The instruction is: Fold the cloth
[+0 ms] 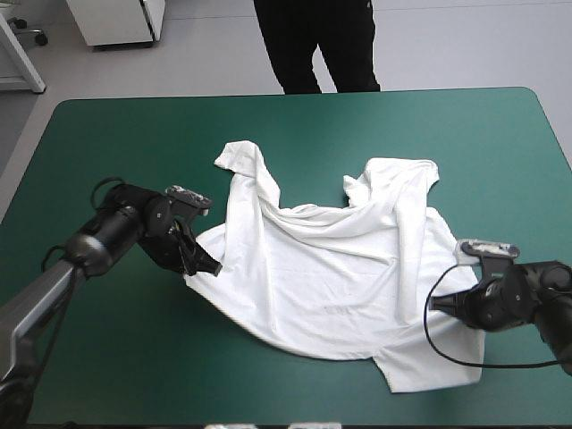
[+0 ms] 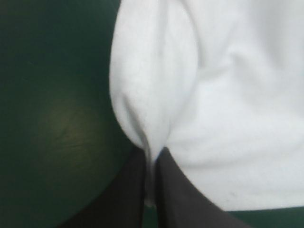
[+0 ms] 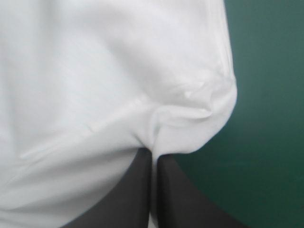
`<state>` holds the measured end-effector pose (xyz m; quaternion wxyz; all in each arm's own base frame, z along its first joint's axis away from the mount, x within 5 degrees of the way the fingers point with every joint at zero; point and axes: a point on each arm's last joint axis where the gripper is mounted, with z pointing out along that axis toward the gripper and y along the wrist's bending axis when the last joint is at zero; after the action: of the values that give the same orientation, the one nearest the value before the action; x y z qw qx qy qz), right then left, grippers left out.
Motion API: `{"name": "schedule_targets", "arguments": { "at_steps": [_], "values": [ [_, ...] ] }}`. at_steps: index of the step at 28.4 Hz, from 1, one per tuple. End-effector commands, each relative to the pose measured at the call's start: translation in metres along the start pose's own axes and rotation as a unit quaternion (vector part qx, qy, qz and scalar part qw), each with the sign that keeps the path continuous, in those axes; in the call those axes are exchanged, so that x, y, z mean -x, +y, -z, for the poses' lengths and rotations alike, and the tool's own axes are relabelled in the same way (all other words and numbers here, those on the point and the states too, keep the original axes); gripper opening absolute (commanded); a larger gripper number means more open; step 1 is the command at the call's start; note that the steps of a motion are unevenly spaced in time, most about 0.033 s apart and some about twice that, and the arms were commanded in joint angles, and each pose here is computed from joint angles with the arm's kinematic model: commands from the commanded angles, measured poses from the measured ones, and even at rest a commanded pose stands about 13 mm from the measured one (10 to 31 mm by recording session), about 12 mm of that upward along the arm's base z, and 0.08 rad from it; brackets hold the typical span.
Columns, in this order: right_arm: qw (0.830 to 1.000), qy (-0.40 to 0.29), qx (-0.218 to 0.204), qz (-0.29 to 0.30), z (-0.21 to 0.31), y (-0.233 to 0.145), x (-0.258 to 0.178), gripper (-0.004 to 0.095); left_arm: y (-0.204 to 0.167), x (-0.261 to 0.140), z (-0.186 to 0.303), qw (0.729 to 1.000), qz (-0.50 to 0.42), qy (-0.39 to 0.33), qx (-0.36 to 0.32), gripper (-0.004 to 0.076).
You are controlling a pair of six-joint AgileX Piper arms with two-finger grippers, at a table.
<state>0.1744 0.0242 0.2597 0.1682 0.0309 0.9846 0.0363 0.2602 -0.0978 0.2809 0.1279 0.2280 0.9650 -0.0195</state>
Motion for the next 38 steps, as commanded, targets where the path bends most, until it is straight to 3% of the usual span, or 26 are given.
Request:
{"name": "schedule_targets", "arguments": {
  "at_steps": [1, 8, 14, 18, 24, 30, 35, 38],
  "values": [
    [0.990, -0.137, 0.022, 0.008, 0.071, 0.005, 0.025, -0.0017, -0.001, -0.005, 0.087, 0.991, 0.020, -0.134, 0.011, -0.0009],
    [0.950, -0.308, 0.045, 0.038, 0.201, 0.011, 0.041, -0.0017, -0.005, -0.028, 0.202, 0.951, 0.018, -0.309, 0.020, -0.0009],
    [0.892, -0.445, 0.056, 0.057, 0.289, 0.010, 0.031, -0.0017, -0.011, -0.045, 0.275, 0.903, 0.012, -0.429, 0.013, -0.0009],
    [0.851, -0.517, 0.061, 0.063, 0.334, 0.008, 0.017, -0.0017, -0.016, -0.061, 0.323, 0.857, -0.001, -0.515, 0.005, -0.0009],
    [0.797, -0.596, 0.072, 0.064, 0.380, 0.005, -0.007, -0.0017, -0.025, -0.094, 0.380, 0.790, -0.028, -0.613, -0.006, -0.0009],
    [0.723, -0.681, 0.083, 0.081, 0.419, 0.003, -0.030, -0.0017, -0.038, -0.128, 0.413, 0.731, -0.064, -0.678, -0.038, -0.0009],
    [0.673, -0.730, 0.085, 0.083, 0.438, 0.002, -0.038, -0.0017, -0.046, -0.147, 0.421, 0.708, -0.083, -0.698, -0.066, -0.0009],
    [0.679, -0.724, 0.086, 0.083, 0.434, 0.006, -0.023, -0.0017, -0.048, -0.148, 0.422, 0.706, -0.085, -0.698, -0.079, -0.0009]
  ]
}}
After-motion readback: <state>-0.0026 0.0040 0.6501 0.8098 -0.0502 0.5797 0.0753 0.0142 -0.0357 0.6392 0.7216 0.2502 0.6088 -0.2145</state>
